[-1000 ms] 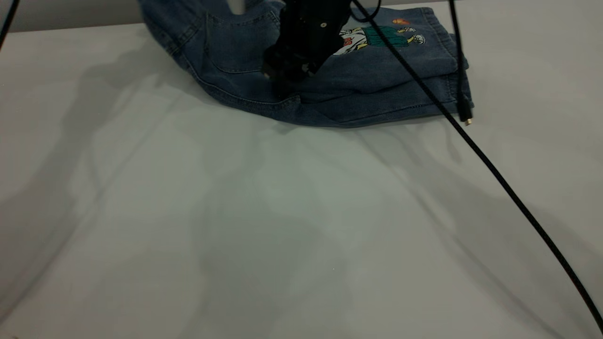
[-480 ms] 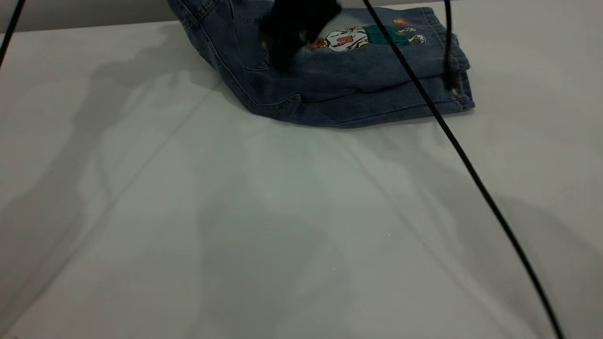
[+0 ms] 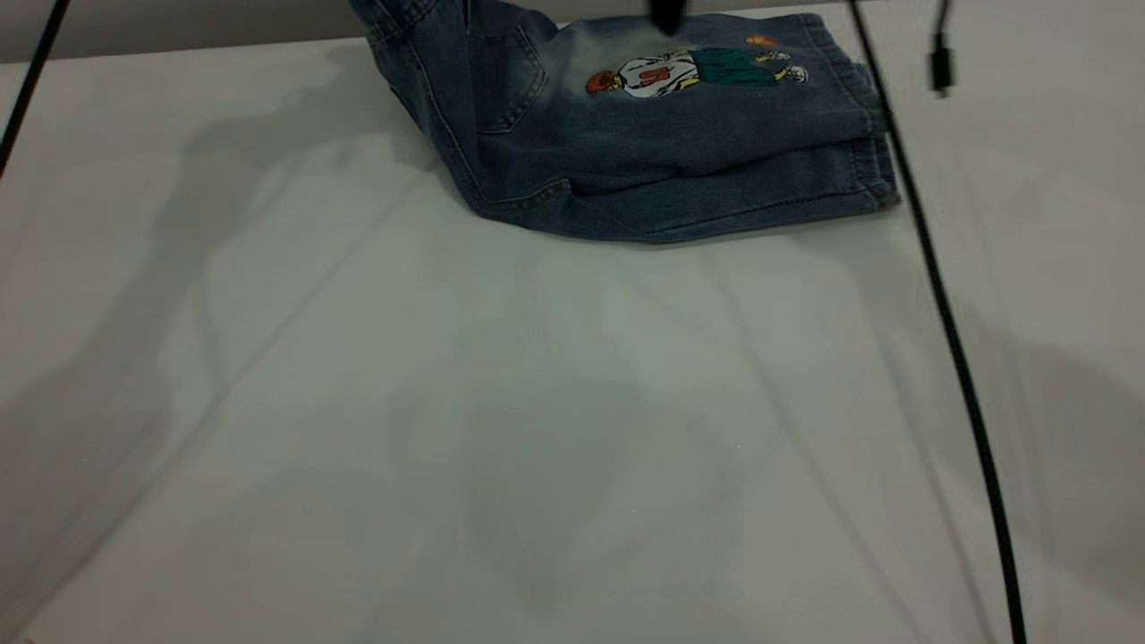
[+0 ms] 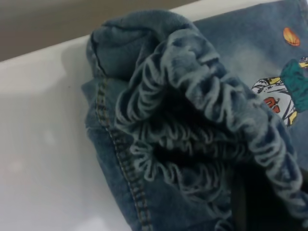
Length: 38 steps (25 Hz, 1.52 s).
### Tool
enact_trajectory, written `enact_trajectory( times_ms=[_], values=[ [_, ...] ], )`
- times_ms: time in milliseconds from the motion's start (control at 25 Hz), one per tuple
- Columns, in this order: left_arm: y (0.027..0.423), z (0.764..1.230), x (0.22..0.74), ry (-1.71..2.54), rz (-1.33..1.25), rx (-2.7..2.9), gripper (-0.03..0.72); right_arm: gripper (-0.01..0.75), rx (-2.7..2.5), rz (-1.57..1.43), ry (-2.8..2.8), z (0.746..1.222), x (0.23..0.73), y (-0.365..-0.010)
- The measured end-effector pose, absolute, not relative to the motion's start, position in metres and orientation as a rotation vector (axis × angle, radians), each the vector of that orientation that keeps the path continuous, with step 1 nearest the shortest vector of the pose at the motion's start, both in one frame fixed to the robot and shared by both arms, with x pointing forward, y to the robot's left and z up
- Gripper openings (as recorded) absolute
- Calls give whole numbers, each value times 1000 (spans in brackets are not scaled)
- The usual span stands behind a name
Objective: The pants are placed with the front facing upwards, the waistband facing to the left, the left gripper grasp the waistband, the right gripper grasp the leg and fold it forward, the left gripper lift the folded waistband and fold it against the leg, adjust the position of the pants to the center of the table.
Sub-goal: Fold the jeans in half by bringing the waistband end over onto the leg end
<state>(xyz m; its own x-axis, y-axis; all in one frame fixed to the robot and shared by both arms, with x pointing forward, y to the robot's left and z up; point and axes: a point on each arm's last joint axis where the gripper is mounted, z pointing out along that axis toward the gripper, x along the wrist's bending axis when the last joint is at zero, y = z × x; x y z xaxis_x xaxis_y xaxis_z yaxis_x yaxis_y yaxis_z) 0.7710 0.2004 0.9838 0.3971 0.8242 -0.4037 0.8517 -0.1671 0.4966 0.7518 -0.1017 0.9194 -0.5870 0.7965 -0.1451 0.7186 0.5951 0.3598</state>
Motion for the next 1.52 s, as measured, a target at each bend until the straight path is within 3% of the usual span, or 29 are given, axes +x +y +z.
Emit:
enact_trajectory(
  times_ms=[200,600,1040,1520],
  values=[
    [185,987,768,1374,-60,2021,129,440,1395,313,2531,892,763,-141],
    [140,1018,757,1213,-15,2049,129,440,1461,259,2611,840,759,-138],
    [90,1021,742,1072,-7,2101,129,440,1513,244,2614,847,760,-146],
    [90,1020,742,1076,-11,2103,127,440,1644,395,2359,912,791,-221]
  ],
)
